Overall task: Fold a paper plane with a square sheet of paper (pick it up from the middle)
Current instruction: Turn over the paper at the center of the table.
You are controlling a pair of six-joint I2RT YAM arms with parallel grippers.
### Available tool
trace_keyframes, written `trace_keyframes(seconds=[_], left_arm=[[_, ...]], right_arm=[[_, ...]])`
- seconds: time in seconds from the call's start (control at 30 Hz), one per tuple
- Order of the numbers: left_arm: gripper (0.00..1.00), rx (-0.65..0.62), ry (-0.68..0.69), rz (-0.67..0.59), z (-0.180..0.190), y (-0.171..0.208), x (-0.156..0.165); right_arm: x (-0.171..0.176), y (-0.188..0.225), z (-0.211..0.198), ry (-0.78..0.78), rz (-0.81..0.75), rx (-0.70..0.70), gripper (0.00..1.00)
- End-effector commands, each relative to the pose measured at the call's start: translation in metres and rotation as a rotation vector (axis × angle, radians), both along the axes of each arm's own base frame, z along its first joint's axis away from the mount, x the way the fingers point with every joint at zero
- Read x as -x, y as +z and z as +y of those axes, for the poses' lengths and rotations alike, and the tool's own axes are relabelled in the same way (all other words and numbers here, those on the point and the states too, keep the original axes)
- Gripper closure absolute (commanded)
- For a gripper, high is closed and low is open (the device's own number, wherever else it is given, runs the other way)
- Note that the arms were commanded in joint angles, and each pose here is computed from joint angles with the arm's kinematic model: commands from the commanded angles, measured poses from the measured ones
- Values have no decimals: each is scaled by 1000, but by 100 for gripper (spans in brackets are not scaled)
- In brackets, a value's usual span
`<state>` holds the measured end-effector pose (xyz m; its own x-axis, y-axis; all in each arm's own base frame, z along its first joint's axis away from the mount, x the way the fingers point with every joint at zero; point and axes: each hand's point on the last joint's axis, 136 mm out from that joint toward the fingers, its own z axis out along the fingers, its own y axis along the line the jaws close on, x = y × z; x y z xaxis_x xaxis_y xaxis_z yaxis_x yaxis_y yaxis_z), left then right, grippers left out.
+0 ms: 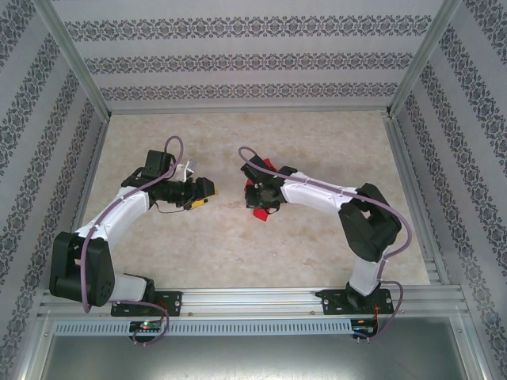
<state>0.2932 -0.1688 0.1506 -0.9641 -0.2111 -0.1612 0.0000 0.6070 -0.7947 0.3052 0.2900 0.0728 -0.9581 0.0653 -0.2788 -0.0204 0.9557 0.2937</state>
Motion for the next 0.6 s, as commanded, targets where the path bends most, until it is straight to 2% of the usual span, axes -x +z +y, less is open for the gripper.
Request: trace_keyframes(seconds=[0.0, 0.1, 0.17, 0.4, 0.57], left_arm=[[37, 18, -19, -24, 0, 8, 2], [37, 20, -20, -23, 0, 9, 2], [37, 23, -22, -22, -1, 9, 2], [37, 41, -24, -27, -4, 13, 0], [37, 34, -7, -27, -3, 12, -4]], right_arm=[[5, 18, -20, 2, -32, 43, 91], [12, 26, -38, 11, -39, 99, 95], [18, 35, -58, 25, -47, 182, 96], [45, 71, -148, 122, -18, 709, 98], [51, 62, -173, 221, 91, 1007, 97]])
